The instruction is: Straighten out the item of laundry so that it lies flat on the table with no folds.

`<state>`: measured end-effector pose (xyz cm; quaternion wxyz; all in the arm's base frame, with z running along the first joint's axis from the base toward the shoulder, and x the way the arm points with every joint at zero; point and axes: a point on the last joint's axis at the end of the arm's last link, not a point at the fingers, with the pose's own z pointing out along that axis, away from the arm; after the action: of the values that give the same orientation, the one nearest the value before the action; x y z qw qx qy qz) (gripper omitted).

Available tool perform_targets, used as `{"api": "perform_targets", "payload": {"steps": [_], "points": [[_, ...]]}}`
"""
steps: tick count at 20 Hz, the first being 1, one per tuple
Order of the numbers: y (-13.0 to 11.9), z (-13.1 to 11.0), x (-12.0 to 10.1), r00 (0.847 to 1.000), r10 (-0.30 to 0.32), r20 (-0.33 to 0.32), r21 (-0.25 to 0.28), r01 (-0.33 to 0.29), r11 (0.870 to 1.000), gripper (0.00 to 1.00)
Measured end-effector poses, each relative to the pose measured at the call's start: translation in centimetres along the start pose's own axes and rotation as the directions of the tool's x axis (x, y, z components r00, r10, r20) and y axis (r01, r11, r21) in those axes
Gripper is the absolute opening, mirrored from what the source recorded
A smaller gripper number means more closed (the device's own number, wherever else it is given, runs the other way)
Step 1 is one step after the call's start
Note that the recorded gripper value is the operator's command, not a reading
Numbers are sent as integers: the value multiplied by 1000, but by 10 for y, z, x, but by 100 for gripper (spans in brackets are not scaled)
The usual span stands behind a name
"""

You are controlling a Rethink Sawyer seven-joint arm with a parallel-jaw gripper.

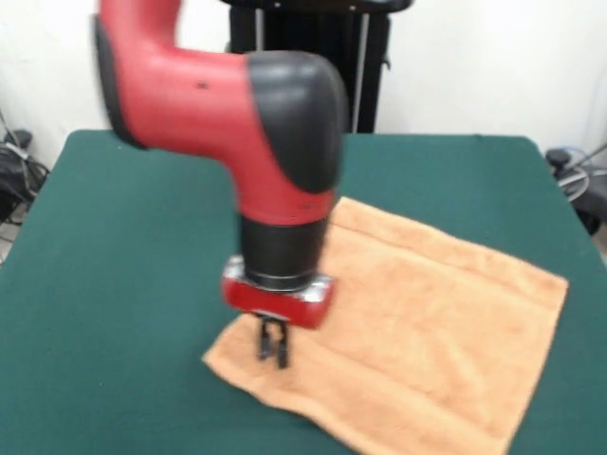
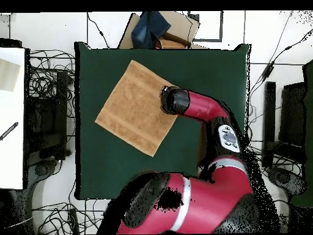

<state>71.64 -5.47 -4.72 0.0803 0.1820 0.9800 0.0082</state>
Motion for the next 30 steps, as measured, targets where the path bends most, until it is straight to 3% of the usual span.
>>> {"api": "perform_targets", "payload": {"steps": [5, 6, 17, 21, 27, 30], "points": [[-52, 4, -15, 999, 28, 18, 5, -28, 1000, 0], [-62, 6, -20, 999, 28, 33, -6, -28, 1000, 100], [-56, 7, -22, 995, -47, 93, -13, 48, 999, 100], [-47, -5, -27, 992, -67, 110, -9, 68, 998, 100], [-15, -55, -48, 980, -121, 157, 4, 122, 992, 100], [10, -93, -58, 976, -156, 155, 14, 156, 988, 100]]}}
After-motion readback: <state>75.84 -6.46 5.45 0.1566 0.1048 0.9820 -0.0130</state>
